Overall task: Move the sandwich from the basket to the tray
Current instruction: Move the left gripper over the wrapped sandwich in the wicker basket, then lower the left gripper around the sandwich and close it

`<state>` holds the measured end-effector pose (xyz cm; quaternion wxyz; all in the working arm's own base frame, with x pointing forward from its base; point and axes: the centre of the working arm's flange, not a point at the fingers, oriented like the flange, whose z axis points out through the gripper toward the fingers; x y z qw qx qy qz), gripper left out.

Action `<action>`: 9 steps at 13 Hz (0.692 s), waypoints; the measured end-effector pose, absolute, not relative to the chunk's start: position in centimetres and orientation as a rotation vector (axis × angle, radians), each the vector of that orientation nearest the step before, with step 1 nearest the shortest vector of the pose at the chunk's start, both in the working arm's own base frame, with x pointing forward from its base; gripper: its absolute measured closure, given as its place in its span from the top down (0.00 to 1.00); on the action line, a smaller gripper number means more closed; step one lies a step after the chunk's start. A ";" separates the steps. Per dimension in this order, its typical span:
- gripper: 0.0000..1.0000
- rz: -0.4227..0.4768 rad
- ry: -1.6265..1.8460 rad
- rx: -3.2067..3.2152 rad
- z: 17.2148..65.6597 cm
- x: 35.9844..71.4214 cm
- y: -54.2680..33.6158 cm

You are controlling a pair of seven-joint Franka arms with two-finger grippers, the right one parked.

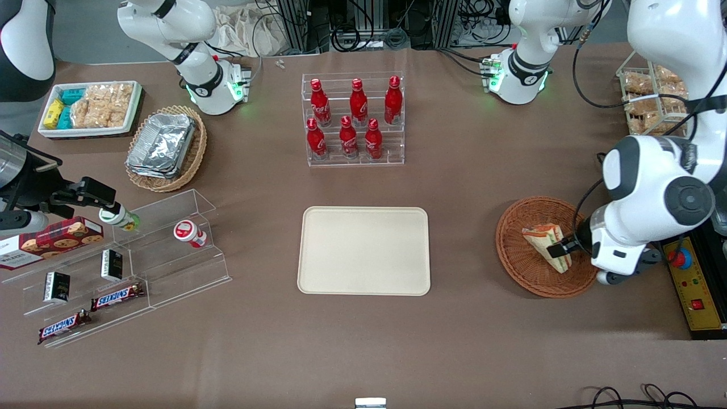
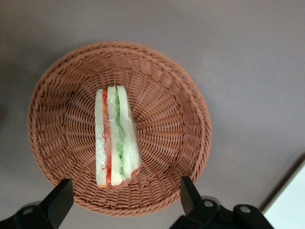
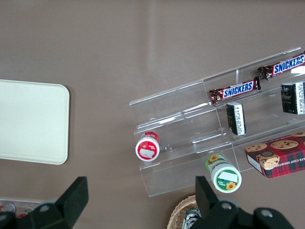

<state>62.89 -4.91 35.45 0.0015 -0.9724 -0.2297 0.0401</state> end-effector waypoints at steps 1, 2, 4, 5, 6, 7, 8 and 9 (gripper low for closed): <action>1.00 0.124 -0.748 -3.046 34.3 62.5 -4.9; 1.00 0.115 -0.770 -3.043 33.0 62.0 -5.0; 1.00 0.113 -0.791 -3.039 30.5 60.8 -5.0; 1.00 0.117 -0.796 -3.037 29.5 60.3 -4.9; 1.00 0.116 -0.800 -3.036 28.7 59.9 -4.9; 1.00 0.119 -0.802 -3.035 28.1 59.6 -4.8; 1.00 0.121 -0.805 -3.034 27.7 59.5 -4.7; 1.00 0.123 -0.806 -3.033 27.2 59.4 -4.7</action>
